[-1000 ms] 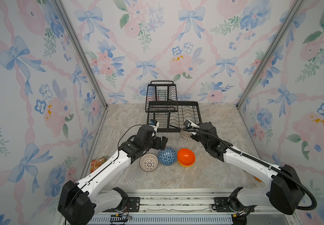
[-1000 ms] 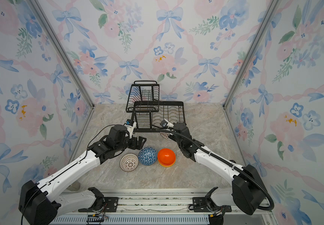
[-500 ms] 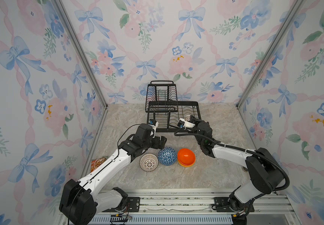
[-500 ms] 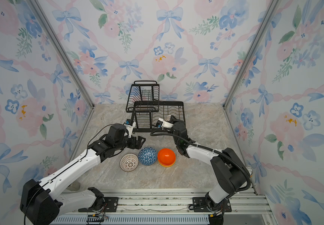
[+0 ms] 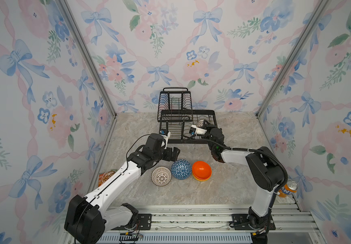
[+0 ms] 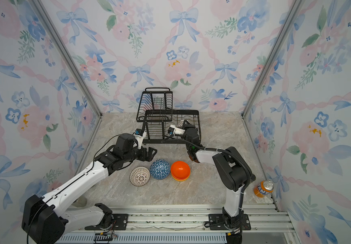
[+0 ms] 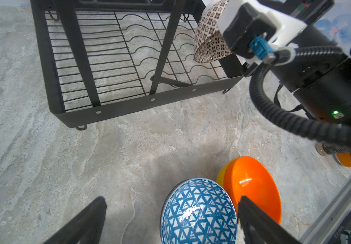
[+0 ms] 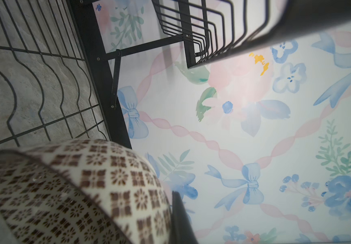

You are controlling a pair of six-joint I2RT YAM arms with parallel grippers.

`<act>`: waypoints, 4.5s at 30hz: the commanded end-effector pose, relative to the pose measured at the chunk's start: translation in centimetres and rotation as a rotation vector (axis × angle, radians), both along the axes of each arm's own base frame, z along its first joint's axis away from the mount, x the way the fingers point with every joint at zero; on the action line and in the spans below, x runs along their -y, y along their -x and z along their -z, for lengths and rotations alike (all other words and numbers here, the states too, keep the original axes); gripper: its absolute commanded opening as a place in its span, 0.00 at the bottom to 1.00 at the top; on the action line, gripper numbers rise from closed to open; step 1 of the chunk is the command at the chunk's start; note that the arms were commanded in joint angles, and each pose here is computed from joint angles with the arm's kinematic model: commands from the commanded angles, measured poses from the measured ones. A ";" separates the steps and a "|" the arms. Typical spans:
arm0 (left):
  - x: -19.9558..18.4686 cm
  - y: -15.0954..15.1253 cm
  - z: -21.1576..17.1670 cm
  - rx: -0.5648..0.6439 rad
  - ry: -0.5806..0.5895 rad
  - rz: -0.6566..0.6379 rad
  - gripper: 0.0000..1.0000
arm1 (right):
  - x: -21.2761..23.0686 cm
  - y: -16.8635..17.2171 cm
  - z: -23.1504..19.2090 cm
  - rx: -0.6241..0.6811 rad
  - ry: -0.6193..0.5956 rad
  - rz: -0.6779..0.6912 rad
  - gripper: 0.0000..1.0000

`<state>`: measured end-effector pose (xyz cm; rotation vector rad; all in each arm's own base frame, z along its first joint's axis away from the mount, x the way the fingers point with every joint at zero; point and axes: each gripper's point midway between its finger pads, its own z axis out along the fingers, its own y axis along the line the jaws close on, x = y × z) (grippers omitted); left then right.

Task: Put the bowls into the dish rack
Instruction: 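Carry the brown-patterned bowl with the right gripper up into the dish rack, then lower the bowl into the rack's upper tier slots with the right gripper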

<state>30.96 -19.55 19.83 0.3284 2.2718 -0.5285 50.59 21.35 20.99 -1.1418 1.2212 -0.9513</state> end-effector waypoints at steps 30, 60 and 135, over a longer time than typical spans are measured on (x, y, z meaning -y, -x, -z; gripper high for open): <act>0.1 -0.5 2.4 -0.067 -0.035 0.028 0.98 | 2.1 -11.8 -3.0 0.282 0.045 0.029 0.00; -2.2 -2.5 0.5 -0.020 -0.072 -0.018 0.98 | -4.9 -15.3 0.5 0.239 -0.036 -0.105 0.00; -3.0 -3.0 -1.6 0.029 -0.118 -0.018 0.98 | -9.9 -16.7 7.0 0.063 -0.163 -0.231 0.00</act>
